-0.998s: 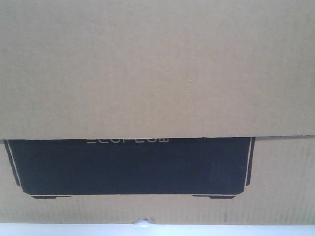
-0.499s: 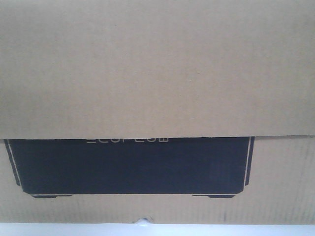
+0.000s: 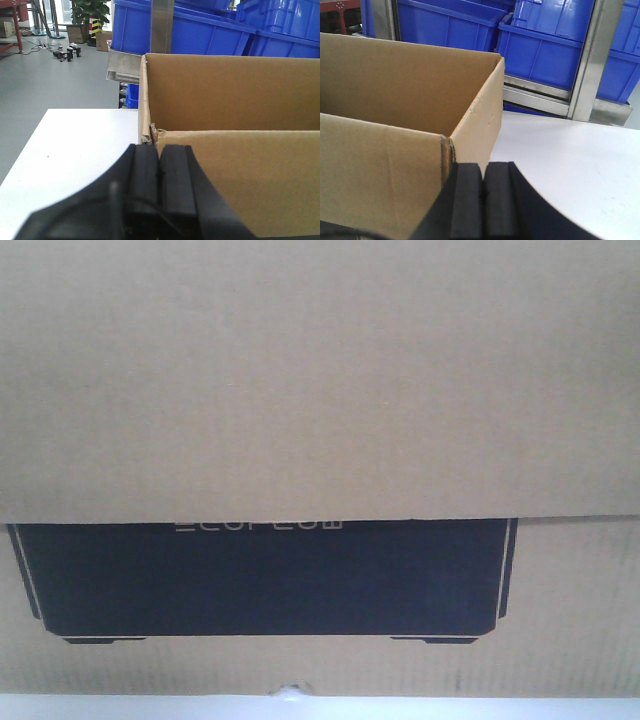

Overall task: Grab box from left shelf to table start
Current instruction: 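Open both grippers and release the box walls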

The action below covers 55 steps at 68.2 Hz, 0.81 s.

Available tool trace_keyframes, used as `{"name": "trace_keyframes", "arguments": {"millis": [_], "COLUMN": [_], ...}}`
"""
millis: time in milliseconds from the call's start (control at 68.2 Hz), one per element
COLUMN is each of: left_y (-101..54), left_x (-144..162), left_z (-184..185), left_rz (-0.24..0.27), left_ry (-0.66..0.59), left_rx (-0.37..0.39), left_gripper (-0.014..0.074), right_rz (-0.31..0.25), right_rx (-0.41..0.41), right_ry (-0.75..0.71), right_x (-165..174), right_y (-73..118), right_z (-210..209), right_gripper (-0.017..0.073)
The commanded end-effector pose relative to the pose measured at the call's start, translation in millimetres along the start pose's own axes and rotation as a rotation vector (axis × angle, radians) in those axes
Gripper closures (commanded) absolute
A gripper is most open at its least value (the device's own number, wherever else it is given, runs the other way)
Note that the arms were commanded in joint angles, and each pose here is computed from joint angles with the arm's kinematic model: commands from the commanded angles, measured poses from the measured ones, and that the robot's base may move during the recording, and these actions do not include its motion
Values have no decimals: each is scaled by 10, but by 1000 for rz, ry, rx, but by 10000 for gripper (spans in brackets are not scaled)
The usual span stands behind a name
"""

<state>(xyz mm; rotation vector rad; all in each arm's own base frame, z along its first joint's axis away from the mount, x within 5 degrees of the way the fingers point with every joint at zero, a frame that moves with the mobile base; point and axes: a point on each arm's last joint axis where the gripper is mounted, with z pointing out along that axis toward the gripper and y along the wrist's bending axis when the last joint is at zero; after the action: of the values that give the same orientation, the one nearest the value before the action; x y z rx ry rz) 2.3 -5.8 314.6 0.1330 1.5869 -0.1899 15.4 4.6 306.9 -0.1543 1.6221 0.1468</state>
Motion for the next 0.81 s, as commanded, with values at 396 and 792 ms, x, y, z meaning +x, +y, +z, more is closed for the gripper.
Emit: {"name": "trace_keyframes", "arguments": {"millis": [396, 792], "left_y": [7, 120], "left_x": [-36, 843], "left_z": [20, 461], "left_rz": [-10, 3], "left_ry": [-118, -32], "left_rx": [3, -88], "left_gripper": [693, 693], "right_rz": [-10, -10], "right_rx": [9, 9], "right_ry": [-110, -110], "right_x": [-161, -161], "right_y": [-7, -7], "right_z": [-22, -22], "right_gripper": [501, 501]}}
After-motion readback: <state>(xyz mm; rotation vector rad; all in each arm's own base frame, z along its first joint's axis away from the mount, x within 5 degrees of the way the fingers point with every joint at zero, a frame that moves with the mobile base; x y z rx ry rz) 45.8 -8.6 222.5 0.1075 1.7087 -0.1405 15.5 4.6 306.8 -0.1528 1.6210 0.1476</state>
